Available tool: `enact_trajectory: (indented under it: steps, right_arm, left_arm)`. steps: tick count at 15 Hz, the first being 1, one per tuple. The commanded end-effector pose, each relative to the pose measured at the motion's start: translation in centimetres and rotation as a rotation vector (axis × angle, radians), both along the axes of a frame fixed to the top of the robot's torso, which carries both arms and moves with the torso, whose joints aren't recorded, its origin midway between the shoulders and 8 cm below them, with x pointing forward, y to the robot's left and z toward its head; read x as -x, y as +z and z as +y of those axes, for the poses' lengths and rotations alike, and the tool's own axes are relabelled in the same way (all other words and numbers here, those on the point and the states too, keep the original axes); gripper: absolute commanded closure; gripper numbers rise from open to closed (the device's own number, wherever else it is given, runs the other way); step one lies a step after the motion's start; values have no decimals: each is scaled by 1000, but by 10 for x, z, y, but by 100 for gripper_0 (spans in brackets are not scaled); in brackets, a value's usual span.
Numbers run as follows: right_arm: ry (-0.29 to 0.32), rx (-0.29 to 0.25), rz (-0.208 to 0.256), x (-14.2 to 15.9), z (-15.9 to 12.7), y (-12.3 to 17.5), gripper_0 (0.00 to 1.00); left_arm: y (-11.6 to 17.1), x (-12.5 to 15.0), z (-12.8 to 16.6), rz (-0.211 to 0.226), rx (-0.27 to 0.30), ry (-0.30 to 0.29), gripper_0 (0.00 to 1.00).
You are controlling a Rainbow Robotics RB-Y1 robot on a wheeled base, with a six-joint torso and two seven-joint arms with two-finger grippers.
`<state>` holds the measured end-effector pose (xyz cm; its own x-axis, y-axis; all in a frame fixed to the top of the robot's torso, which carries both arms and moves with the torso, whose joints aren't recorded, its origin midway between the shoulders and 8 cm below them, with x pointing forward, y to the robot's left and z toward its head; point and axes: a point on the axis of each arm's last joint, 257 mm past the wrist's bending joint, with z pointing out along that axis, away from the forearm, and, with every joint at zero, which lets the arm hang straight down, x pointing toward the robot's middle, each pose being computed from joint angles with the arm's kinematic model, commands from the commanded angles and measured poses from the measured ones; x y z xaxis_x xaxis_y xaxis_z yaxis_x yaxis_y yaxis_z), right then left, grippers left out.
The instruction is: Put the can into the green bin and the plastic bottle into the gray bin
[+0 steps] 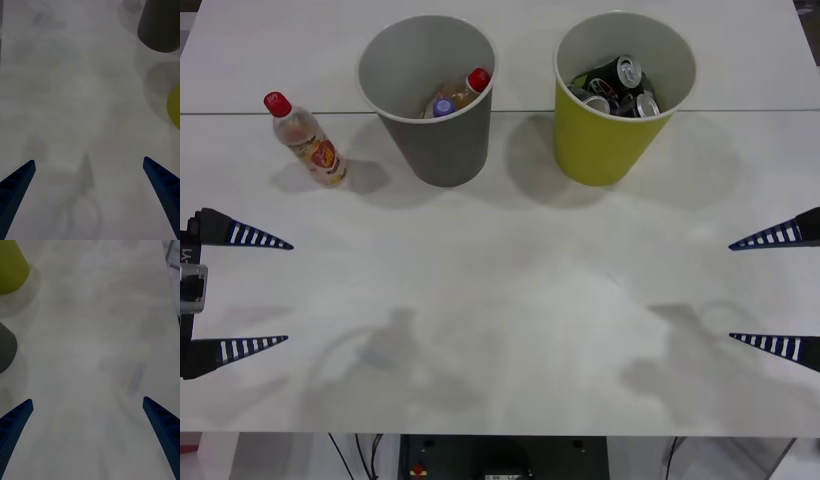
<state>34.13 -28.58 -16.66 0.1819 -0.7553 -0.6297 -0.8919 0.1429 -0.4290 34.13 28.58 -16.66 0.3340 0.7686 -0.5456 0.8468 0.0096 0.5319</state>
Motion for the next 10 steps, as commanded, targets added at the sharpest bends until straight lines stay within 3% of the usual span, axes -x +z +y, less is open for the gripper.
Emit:
enact_trajectory:
  steps: [1, 2, 8, 10]
  right_arm:
    - [0, 0, 0, 0, 0, 0, 0]
    - [0, 0, 0, 0, 0, 0, 0]
    - [0, 0, 0, 0, 0, 0, 0]
    - [0, 0, 0, 0, 0, 0, 0]
  left_arm:
    - [0, 0, 0, 0, 0, 0, 0]
    - [-5, 0, -1, 10, 20, 14, 0]
    - [-1, -6, 2, 6, 22, 38, 0]
    - [0, -9, 2, 47, 55, 96, 0]
